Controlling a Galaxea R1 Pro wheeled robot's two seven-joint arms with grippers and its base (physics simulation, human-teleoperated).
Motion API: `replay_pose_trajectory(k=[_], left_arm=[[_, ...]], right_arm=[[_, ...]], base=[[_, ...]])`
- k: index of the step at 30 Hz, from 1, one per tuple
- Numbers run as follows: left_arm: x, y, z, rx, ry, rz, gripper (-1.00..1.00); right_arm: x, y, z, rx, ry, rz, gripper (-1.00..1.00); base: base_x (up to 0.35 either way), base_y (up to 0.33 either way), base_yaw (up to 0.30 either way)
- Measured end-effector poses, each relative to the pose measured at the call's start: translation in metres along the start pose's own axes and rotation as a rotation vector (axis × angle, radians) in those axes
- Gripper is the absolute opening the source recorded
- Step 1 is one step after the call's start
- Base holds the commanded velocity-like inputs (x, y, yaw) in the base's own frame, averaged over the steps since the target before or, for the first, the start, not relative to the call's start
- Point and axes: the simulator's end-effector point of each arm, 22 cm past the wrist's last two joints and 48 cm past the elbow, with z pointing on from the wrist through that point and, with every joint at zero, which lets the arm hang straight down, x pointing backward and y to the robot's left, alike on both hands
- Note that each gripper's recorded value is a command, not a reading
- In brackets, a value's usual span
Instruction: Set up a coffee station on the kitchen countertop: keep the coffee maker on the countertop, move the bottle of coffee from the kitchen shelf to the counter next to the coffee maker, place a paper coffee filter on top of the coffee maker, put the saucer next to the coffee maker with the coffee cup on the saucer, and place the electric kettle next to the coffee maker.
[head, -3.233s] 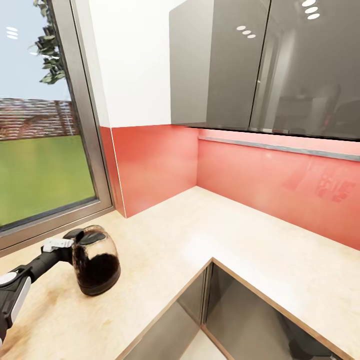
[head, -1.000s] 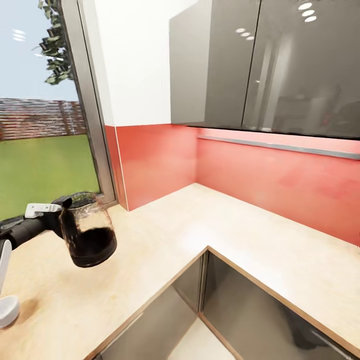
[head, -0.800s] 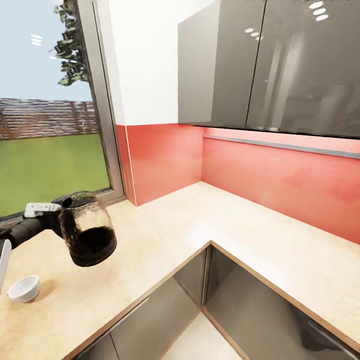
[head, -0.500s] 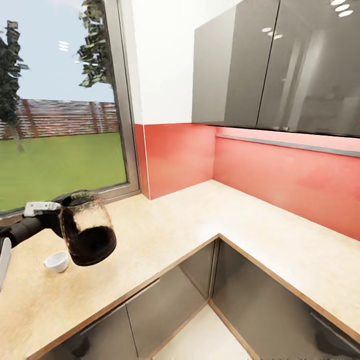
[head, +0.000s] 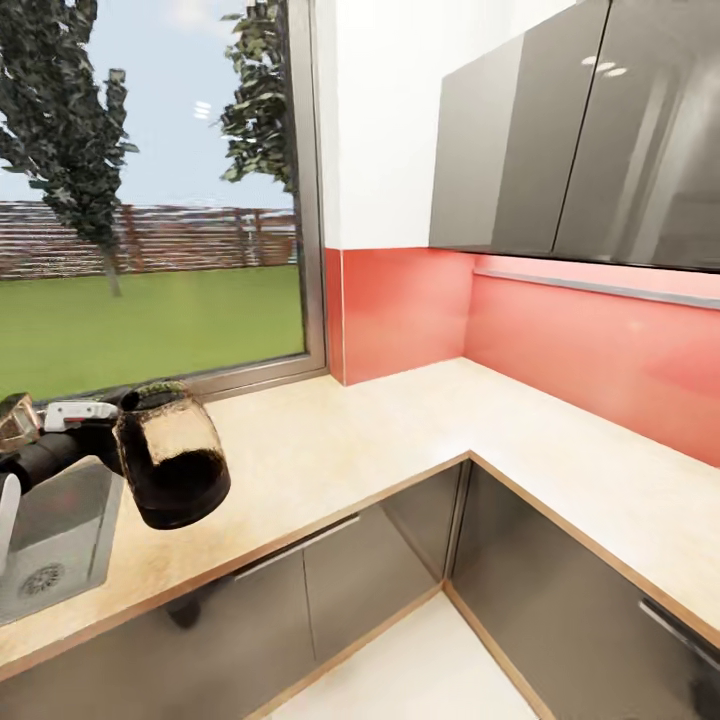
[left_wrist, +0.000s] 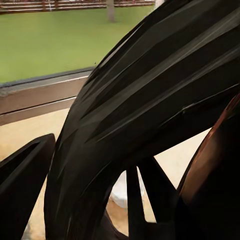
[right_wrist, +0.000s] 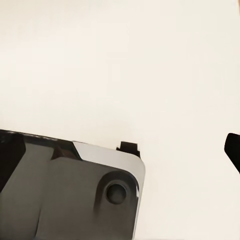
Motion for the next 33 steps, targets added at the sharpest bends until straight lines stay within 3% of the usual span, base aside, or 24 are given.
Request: replay_pose_trajectory(k=[14,19,27,33], left_arm=[[-0.008,0.002,-0.005,-0.004,-0.012,0.001,-1.0],[-0.013,0.015,-0.012,-0.029,-0.031,-0.02,-1.0],[-0.014,0.023,-0.018,-0.045,-0.04,-0.027,-1.0],[-0.024,0.052,-0.033,-0.103,-0.077,-0.074,-1.0]], right_arm=[[-0.006,-0.001,-0.001,0.002,-0.013,-0.002,1.0],[-0.008,-0.001,-0.002,0.002,-0.019,-0.003,1.0],[-0.011,-0.001,-0.002,0.004,-0.027,-0.003,1.0],[-0.013,-0.001,-0.003,0.004,-0.033,-0.004,1.0]], base=[[-0.336,0.0,0.229],[-0.286,0.0,0.224],[-0.079,0.0,0.22],[-0.004,0.0,0.219]])
